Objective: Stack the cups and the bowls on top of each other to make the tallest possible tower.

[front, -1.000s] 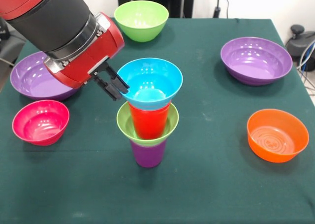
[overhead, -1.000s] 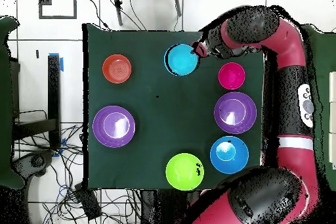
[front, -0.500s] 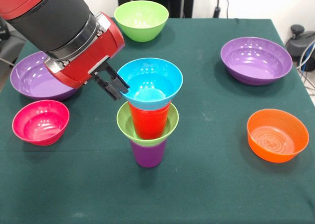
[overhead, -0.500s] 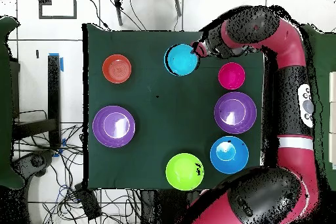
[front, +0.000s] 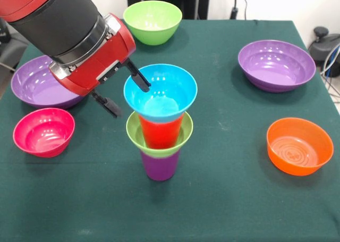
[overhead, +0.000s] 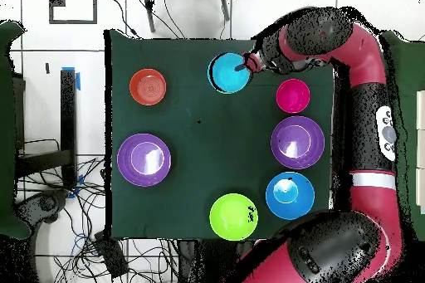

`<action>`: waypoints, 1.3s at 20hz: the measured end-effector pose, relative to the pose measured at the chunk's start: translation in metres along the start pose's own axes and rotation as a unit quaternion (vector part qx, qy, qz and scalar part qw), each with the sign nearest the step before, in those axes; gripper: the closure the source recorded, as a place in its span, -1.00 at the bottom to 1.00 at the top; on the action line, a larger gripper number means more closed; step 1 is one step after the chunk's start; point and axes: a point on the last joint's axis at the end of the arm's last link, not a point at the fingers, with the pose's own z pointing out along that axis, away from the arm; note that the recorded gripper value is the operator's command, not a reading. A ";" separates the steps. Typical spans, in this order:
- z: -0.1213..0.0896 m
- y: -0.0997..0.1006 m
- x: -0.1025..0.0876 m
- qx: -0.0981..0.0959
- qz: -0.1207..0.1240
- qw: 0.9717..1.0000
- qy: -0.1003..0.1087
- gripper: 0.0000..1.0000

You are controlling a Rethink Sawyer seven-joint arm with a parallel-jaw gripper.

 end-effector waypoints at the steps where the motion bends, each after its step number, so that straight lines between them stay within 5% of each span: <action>1: 0.000 0.000 0.000 0.000 0.000 1.000 0.000 -1.00; 15: -0.006 -0.004 -0.007 0.009 0.002 1.000 -0.016 -1.00; 20: -0.024 -0.005 -0.023 0.018 0.004 0.999 -0.039 -1.00; 26: -0.049 0.006 -0.040 0.021 -0.002 0.999 -0.043 -1.00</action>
